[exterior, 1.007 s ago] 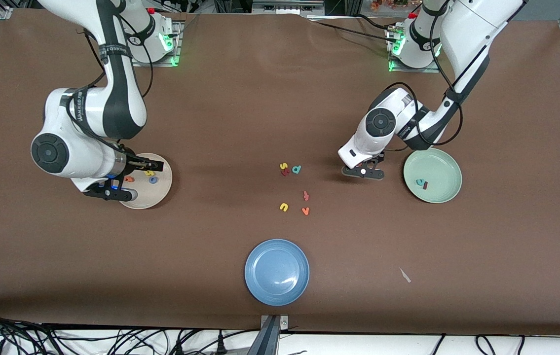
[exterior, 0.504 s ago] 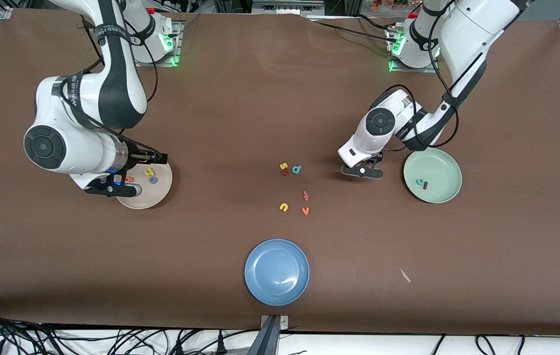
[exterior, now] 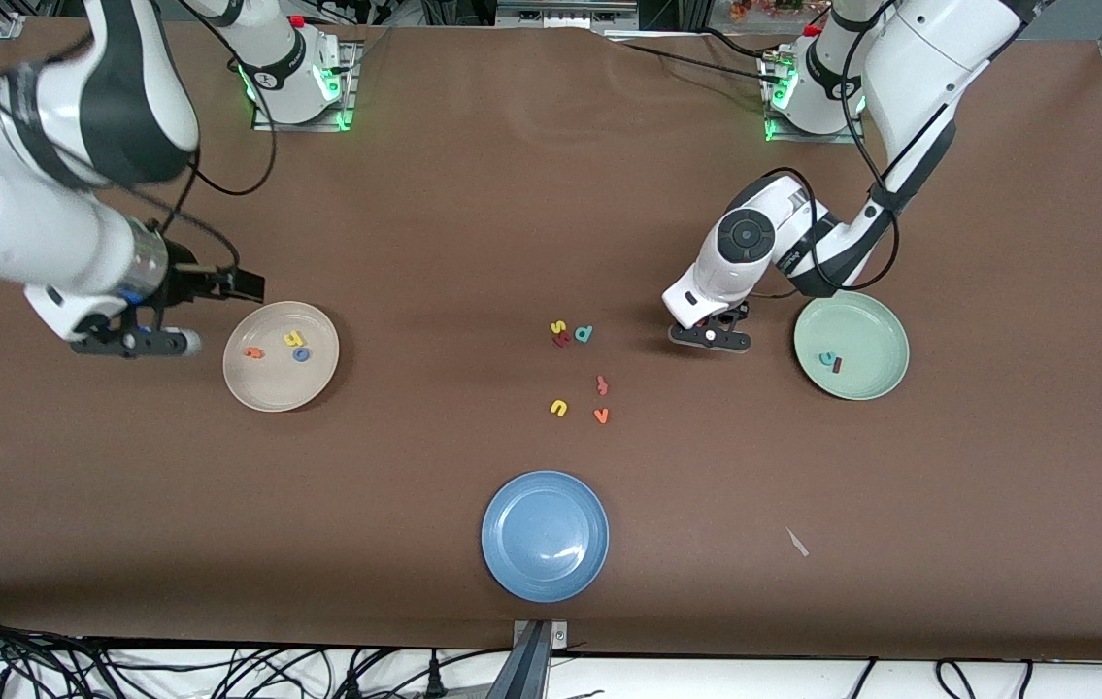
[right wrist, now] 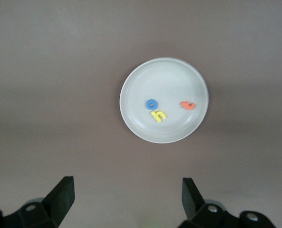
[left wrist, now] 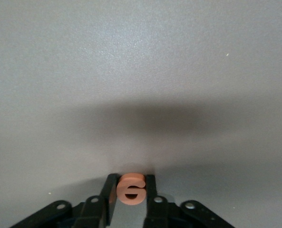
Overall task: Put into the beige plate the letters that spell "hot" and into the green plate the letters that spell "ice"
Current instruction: 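Grasp the orange 6 with the left gripper while the right gripper returns to rest, then carry the orange 6 to the green plate and open the left gripper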
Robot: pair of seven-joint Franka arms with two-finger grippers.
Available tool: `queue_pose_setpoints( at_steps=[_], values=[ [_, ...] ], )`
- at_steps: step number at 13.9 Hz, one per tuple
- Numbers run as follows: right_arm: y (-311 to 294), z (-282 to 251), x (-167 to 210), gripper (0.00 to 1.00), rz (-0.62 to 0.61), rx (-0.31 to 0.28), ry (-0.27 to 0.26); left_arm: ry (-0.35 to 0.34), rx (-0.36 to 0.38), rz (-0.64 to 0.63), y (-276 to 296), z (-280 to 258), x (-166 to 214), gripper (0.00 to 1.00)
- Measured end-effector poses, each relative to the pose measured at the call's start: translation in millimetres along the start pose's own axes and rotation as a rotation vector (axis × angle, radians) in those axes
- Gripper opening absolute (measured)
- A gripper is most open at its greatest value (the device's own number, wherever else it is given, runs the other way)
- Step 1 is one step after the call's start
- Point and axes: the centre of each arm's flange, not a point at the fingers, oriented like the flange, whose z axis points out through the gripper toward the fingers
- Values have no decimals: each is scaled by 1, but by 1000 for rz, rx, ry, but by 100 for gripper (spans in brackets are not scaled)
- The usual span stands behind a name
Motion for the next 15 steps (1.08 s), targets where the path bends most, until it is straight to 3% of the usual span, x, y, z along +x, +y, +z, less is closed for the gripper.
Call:
queue_pose_setpoints(
  at_steps=[3,5,9,15],
  values=[
    [22,-58,-38,100,15,25,102,0,0,-8,-3,0,1,26],
    [41,-75,-50,100,41,33,134,0,-1,-12,-5,0,2,26],
    [54,-83,-53,100,51,-16,165,0,-1,-17,-5,0,2,26],
    [94,-90,-55,100,121,-3,173,1,-1,-26,-7,0,3,26]
  ],
)
